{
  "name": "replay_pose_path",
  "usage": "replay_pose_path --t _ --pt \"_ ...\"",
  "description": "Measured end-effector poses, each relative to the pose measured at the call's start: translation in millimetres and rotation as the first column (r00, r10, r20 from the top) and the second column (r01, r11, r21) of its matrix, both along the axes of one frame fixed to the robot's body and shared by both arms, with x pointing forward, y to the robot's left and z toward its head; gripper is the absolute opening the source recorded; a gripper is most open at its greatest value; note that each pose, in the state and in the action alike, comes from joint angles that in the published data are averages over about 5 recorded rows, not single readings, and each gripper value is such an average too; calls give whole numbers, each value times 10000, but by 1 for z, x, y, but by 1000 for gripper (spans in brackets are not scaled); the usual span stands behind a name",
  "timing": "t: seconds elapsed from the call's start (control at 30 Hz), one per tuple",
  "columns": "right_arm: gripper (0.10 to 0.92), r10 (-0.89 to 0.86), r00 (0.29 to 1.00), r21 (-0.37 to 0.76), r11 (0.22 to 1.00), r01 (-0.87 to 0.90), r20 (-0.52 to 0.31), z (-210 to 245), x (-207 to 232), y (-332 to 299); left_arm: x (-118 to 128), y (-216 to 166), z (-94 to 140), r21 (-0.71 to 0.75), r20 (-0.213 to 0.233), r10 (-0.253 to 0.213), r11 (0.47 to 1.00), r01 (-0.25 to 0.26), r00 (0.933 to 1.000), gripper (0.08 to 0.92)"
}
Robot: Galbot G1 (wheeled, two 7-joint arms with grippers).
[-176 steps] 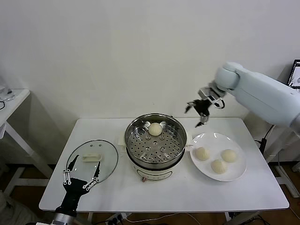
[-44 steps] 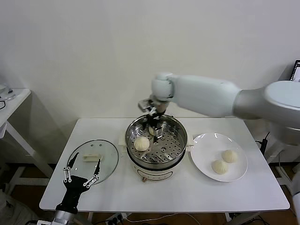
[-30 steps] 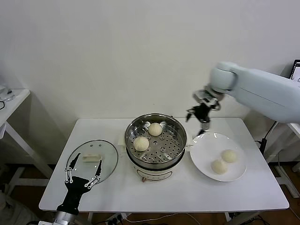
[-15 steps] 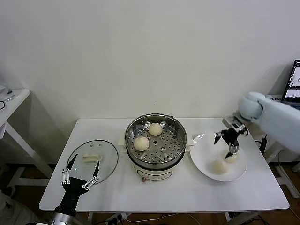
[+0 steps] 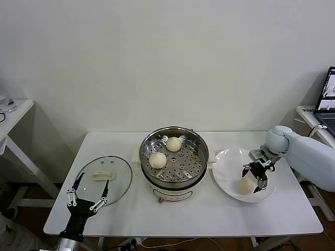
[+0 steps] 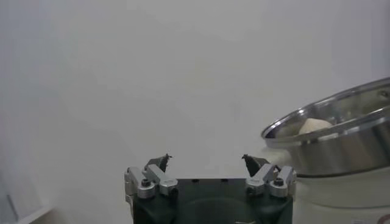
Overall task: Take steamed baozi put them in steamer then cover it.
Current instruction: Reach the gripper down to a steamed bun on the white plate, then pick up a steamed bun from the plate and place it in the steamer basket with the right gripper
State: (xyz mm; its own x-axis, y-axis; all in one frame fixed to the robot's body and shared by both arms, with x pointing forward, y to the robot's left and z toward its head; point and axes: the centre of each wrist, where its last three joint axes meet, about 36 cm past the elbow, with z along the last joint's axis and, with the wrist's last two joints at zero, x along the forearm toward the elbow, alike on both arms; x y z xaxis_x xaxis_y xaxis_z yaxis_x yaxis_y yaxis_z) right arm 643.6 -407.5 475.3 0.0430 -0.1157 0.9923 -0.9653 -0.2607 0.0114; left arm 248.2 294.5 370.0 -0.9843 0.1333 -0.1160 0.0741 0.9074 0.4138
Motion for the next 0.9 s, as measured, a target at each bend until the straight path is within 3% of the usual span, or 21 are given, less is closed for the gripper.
replay_pose_path --t 0.2,0.37,0.57,0.9 --pt "808 3 10000 36 10000 -4 53 -12 -1 5 0 0 0 3 17 18 10000 -18 10000 823" --pt "719 24 9999 54 10000 -25 121 -15 -1 7 0 0 0 3 18 13 10000 -13 10000 823" --pt "671 120 9997 34 9999 -121 207 -10 -2 8 1 0 1 13 32 -21 10000 21 10000 823" --pt "670 1620 9780 102 9863 -1648 1315 78 23 42 3 -2 3 35 93 -195 9998 195 9998 823"
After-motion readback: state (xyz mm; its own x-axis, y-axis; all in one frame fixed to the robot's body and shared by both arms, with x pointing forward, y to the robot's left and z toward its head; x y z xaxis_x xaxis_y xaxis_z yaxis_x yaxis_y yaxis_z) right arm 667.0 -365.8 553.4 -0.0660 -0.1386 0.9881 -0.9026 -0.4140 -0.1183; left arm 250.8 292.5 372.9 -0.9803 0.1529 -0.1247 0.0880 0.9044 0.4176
